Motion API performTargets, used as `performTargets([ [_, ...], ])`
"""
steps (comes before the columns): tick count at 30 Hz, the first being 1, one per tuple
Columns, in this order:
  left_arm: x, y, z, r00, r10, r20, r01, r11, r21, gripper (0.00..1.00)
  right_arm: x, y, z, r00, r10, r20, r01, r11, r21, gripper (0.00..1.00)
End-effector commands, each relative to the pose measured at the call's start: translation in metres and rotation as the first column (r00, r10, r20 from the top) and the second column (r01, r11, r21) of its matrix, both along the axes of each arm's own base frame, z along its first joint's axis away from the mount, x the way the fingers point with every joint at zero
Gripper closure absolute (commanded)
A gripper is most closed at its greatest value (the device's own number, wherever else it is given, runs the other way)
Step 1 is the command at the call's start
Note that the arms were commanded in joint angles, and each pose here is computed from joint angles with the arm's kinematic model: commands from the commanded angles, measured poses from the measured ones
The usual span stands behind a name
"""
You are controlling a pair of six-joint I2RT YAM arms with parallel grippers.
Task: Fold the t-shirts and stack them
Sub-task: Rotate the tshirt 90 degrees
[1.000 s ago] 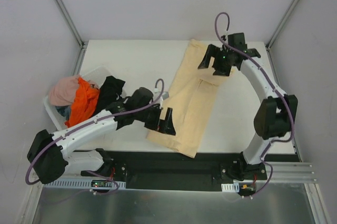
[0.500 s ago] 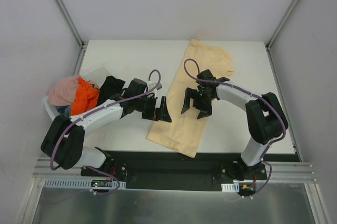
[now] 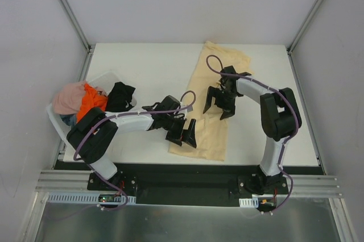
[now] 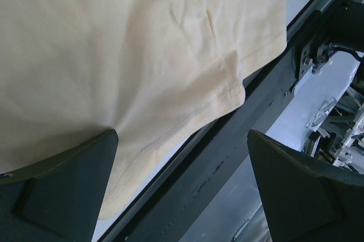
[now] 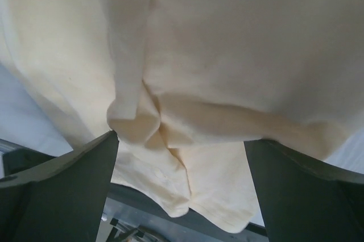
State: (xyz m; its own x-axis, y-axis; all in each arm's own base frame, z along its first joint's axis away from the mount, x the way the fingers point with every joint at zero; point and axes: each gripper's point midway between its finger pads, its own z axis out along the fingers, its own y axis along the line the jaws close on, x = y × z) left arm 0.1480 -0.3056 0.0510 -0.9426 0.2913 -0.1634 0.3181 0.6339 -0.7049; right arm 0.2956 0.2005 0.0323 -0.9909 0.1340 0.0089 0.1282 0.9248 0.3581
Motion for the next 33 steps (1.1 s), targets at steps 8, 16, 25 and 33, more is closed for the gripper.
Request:
performTargets([
  [8, -0.008, -0.078, 0.013, 0.991, -0.13, 0.005, 0.13, 0.989, -0.07, 0.01, 0.061, -0.05, 0.018, 0.993, -0.064, 0.098, 0.069, 0.997, -0.046, 0.03],
  [16, -0.024, -0.068, 0.063, 0.981, -0.151, 0.119, 0.169, 0.973, -0.159, 0.01, 0.008, -0.066, 0.061, 0.978, -0.041, 0.204, 0.04, 0.999, 0.007, 0.04],
  [25, -0.025, 0.003, 0.029, 0.985, 0.072, 0.155, -0.087, 0.992, 0.094, 0.01, -0.073, -0.092, 0.057, 0.961, -0.136, 0.242, 0.129, 0.991, 0.041, 0.03],
  [33, -0.016, -0.006, 0.01, 0.986, 0.149, 0.08, -0.162, 0.97, 0.179, 0.1, -0.128, -0.101, 0.036, 0.969, -0.18, 0.17, 0.177, 0.984, 0.036, 0.01],
])
